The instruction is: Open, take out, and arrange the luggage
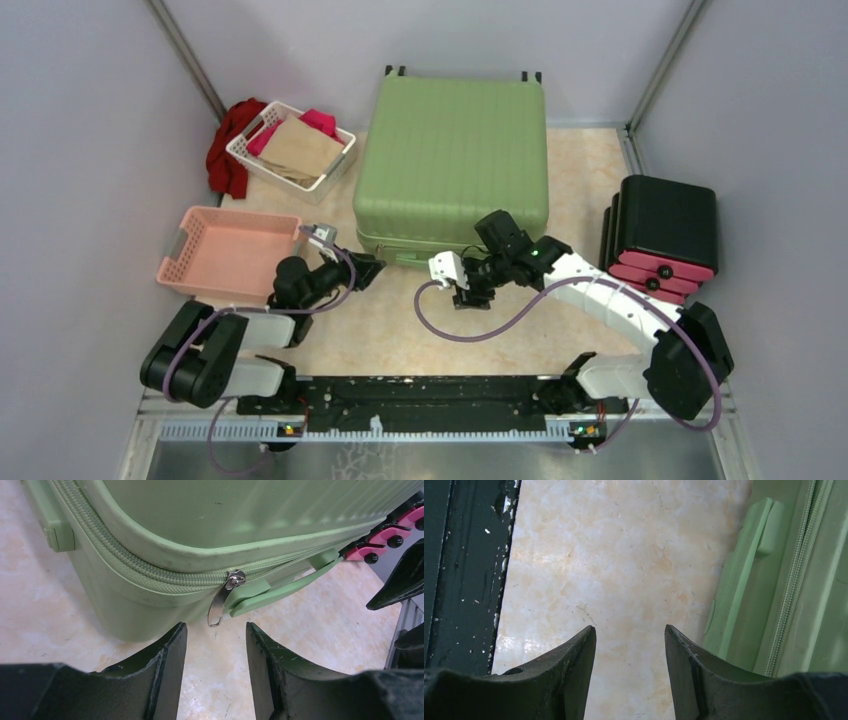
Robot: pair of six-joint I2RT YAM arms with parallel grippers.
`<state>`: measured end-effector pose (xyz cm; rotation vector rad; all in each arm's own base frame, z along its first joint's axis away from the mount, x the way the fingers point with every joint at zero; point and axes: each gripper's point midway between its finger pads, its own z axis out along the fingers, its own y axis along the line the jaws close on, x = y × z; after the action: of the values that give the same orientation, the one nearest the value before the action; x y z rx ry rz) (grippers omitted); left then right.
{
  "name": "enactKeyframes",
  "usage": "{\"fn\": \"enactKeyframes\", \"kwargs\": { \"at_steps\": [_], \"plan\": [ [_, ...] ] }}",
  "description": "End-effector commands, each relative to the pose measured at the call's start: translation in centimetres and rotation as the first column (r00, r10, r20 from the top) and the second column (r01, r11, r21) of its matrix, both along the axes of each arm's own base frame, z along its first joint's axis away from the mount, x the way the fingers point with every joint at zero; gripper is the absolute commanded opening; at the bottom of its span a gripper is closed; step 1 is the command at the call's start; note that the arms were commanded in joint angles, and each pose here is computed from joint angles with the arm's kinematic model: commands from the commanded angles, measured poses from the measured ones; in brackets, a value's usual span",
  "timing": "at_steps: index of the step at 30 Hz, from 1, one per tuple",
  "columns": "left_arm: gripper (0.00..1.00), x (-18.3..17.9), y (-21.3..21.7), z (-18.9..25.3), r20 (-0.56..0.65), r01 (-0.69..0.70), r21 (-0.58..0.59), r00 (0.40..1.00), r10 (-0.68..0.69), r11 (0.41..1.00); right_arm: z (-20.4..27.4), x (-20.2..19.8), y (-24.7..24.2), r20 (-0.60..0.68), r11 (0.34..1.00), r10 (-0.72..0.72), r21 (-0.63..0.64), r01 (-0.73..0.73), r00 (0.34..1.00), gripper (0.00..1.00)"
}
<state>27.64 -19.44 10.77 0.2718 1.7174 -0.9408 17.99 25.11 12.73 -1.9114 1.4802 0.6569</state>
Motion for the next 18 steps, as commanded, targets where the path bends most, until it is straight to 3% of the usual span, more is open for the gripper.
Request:
{"fn": "enactKeyframes", "kwargs": {
  "at_steps": [1,18],
  "plan": [
    [0.53,0.6,-0.4,2.0,0.094,0.030,-0.013,0.995,-0.029,0.999,2.0,0.1,1.0,0.010,0.995,0.013,0.100,-0.014,1.000,0.53],
    [0.31,0.3,-1.5,2.4,0.069,0.082,-0.101,0.995,-0.076,0.991,1.0,-0.2,0.8,-0.027,0.994,0.016,0.107,-0.013,0.999,0.53]
  ]
}}
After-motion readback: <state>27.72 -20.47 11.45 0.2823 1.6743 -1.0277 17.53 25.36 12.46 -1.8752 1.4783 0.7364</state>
